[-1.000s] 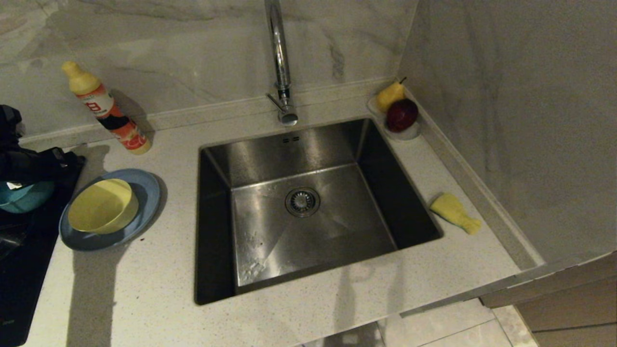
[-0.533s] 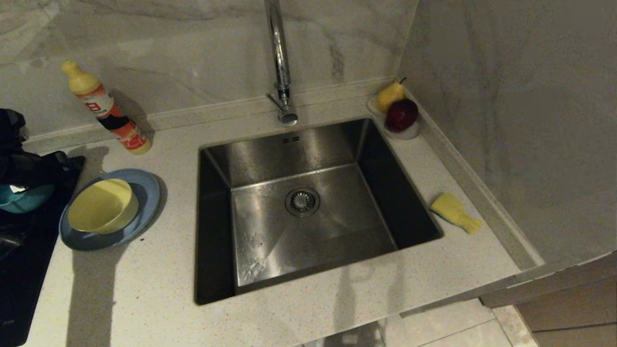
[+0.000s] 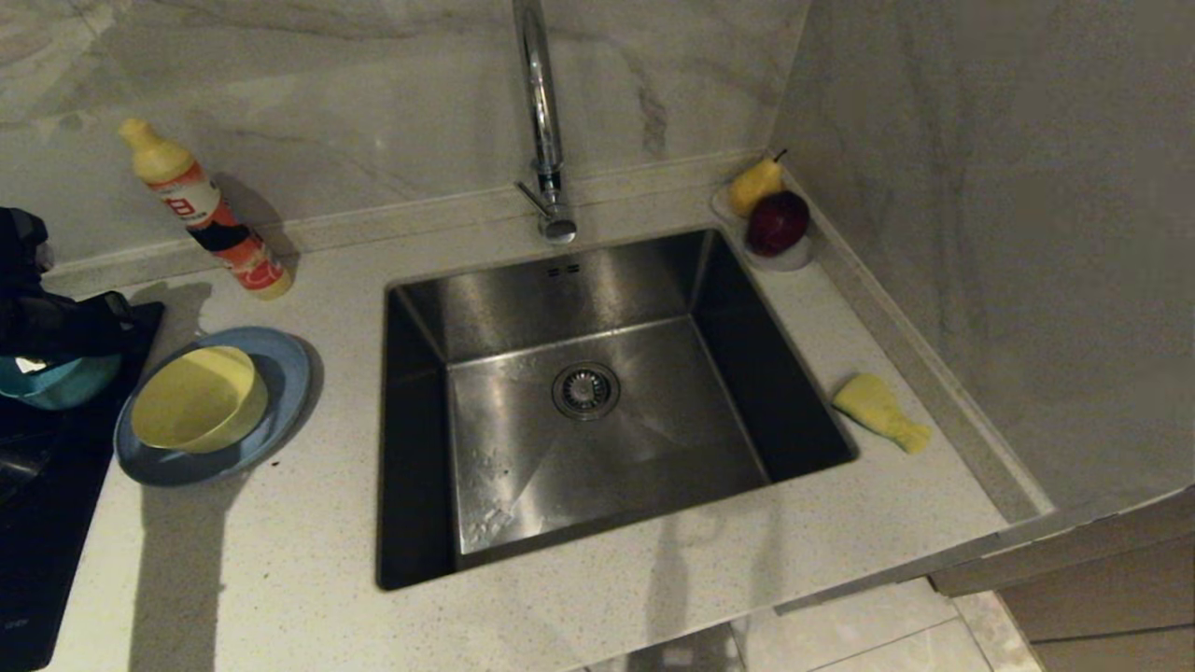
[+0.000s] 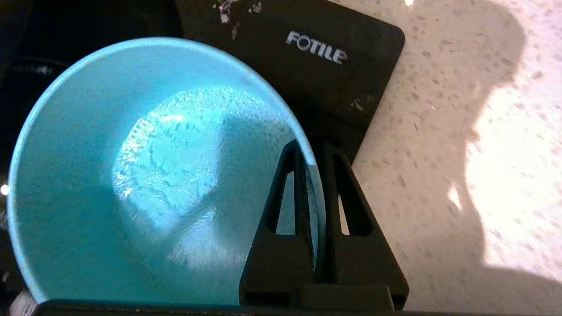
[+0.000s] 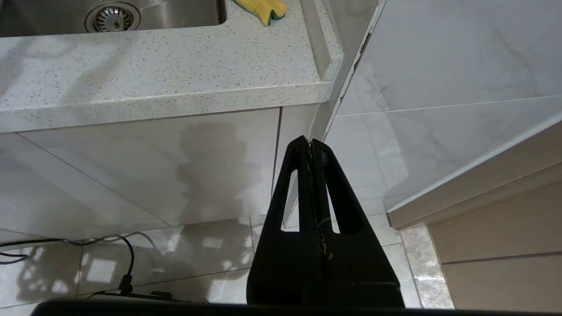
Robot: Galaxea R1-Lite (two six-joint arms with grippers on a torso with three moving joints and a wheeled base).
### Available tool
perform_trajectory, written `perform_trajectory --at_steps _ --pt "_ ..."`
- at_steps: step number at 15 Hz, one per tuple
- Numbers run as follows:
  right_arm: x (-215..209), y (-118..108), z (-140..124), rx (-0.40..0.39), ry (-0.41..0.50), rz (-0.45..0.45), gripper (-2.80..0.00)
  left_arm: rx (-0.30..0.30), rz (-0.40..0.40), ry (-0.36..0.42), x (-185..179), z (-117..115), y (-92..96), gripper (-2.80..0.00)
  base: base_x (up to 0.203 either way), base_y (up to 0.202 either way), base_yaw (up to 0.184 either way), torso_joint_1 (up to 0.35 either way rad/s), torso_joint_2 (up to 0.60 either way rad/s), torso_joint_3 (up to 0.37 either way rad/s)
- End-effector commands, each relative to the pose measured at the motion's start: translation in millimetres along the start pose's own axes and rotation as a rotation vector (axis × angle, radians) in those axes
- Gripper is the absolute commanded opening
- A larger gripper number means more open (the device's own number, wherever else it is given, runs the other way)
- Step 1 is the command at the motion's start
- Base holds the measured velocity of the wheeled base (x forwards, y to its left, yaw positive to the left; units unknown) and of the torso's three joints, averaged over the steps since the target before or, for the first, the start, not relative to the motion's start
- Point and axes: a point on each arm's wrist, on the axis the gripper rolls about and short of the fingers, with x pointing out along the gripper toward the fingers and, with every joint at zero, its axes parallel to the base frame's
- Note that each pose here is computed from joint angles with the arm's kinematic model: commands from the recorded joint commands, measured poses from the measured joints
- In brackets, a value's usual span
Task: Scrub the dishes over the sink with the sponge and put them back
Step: Place the bowl on the bowl
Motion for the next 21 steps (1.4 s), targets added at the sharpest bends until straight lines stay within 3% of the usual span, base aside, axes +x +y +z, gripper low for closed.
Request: perform_trajectory --at_steps 1,4,8,12,15,17,21 --pt "0 0 0 -0.001 0.001 0.001 -2.80 -0.006 -0.002 -0.008 -20 11 -1.8 -2.80 0.000 0.000 0.000 0.000 0.00 0.000" --pt "0 0 0 -0.001 0.001 0.001 -2.80 -0.014 -0.021 -0.019 -51 25 -9.3 -2.80 0.000 0.000 0.000 0.000 0.00 0.000" --pt "0 0 0 -0.001 0.001 0.000 -2.80 -0.019 -0.095 0.011 -106 35 -43.3 -2.80 0.000 0.000 0.000 0.000 0.00 0.000" --pt "0 0 0 -0.001 0.001 0.001 -2.80 0.010 -0.169 0.084 -138 27 -76.6 -2.80 0.000 0.000 0.000 0.000 0.00 0.000" --pt "0 0 0 -0.001 0.001 0.001 -2.80 0.001 -0.201 0.131 -145 18 -96.7 -2.80 0.000 0.000 0.000 0.000 0.00 0.000" --pt "0 0 0 -0.001 0.001 0.001 -2.80 0.005 -0.200 0.160 -144 11 -100.6 -2.80 0.000 0.000 0.000 0.000 0.00 0.000" --pt "0 0 0 -0.001 0.001 0.001 -2.80 0.033 -0.154 0.194 -135 -8 -115.3 -2.80 0.000 0.000 0.000 0.000 0.00 0.000"
